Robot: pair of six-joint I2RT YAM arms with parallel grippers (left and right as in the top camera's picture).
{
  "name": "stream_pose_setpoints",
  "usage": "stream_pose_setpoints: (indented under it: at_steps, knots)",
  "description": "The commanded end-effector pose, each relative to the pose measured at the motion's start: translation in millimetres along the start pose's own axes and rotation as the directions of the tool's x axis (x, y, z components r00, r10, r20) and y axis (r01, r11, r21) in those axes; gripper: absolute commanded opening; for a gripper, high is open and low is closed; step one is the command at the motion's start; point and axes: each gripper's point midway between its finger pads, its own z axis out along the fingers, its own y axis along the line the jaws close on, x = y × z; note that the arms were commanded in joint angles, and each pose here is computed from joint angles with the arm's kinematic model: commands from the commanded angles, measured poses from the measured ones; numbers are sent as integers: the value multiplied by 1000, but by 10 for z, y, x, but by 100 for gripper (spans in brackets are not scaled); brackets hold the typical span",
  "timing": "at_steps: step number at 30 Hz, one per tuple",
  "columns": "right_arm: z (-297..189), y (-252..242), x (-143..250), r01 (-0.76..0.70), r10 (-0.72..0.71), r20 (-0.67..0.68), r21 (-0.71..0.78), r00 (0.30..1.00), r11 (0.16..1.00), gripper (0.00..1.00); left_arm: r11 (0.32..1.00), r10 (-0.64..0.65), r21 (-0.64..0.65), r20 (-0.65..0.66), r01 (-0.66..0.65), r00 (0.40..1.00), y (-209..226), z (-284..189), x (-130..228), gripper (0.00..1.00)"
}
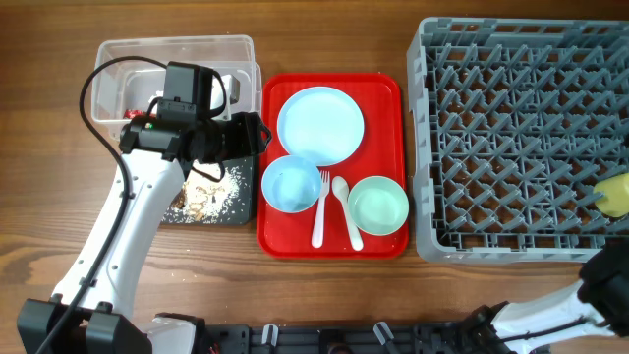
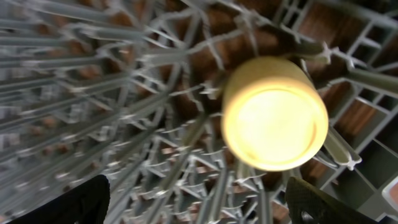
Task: Sort waste into correct bins and load items into the dishwasher rack
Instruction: 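Place the yellow cup in the right side of the grey rack, then grasp the light green bowl rim with the right gripper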
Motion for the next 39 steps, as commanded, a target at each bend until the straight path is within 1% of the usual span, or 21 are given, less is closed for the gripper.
stream_pose_setpoints:
  at_steps: [1, 2, 4, 5, 6, 8, 9, 10, 12, 15, 19, 21, 25, 27, 28, 29, 30, 32, 33, 36, 39]
  knots:
    - [-744, 813, 212, 314, -281, 156, -265, 947, 912, 91, 999, 23, -30, 24, -22, 999, 30, -56, -27, 71]
    - [-886, 1083, 420, 436, -394, 187, -342, 900, 832, 89, 998, 12, -54, 22, -11, 1000, 75, -58, -16, 76]
    - [-1071, 1502, 895, 607, -572, 229, -447, 788, 657, 87, 993, -31, -114, 22, 34, 999, 187, -65, 11, 79]
    - [-1122, 1698, 1224, 694, -675, 245, -470, 696, 545, 87, 988, -52, -144, 21, 54, 998, 246, -67, 31, 80]
    - [-1121, 1870, 1609, 770, -779, 250, -487, 575, 413, 87, 983, -77, -168, 19, 79, 997, 295, -67, 57, 82]
    - [-965, 2009, 2272, 854, -917, 186, -464, 353, 234, 87, 982, -79, -172, 12, 80, 997, 306, -62, 79, 83]
    - [-844, 2044, 2560, 886, -960, 134, -431, 248, 169, 88, 982, -79, -172, 12, 80, 997, 306, -61, 80, 83]
    - [-793, 2067, 2713, 898, -975, 113, -421, 193, 129, 89, 982, -79, -172, 12, 80, 997, 306, -62, 79, 83]
    - [-595, 2050, 3120, 923, -999, 22, -385, 32, 21, 91, 982, -79, -172, 11, 80, 997, 307, -61, 81, 83]
    - [-275, 1948, 3544, 913, -985, -124, -403, -117, -58, 92, 982, -79, -172, 11, 80, 997, 307, -61, 81, 84]
    - [231, 1672, 3818, 909, -925, -328, -414, -191, -41, 92, 982, -78, -172, 12, 79, 997, 307, -61, 80, 85]
    - [568, 1502, 3868, 930, -894, -420, -367, -154, 12, 91, 982, -78, -172, 12, 79, 997, 307, -61, 79, 85]
    - [996, 1290, 3985, 953, -891, -431, -302, -141, -5, 89, 982, -79, -172, 12, 80, 997, 306, -61, 78, 85]
    - [1182, 1267, 4061, 960, -907, -411, -278, -90, 30, 78, 982, -79, -172, 12, 80, 997, 307, -61, 79, 85]
    - [1233, 1244, 4073, 962, -909, -411, -269, -67, 50, 61, 982, -79, -172, 12, 80, 997, 307, -61, 79, 86]
    - [1240, 1241, 4067, 964, -909, -414, -260, -55, 60, 37, 982, -79, -172, 12, 80, 997, 307, -61, 79, 85]
    - [1238, 1244, 4065, 964, -909, -413, -259, -52, 62, 29, 982, -78, -172, 12, 79, 997, 306, -61, 78, 86]
    - [1230, 1270, 4045, 967, -911, -410, -245, -38, 70, 21, 982, -78, -172, 12, 79, 997, 306, -61, 78, 86]
    - [1175, 1371, 3916, 982, -922, -388, -172, 9, 82, 16, 982, -79, -172, 12, 80, 997, 306, -61, 78, 86]
    - [894, 1675, 3771, 987, -962, -268, -127, 58, 95, 4, 982, -79, -172, 12, 80, 997, 306, -61, 79, 86]
    - [532, 1890, 3562, 991, -986, -133, -77, 103, 114, 4, 982, -79, -172, 12, 80, 997, 306, -61, 80, 86]
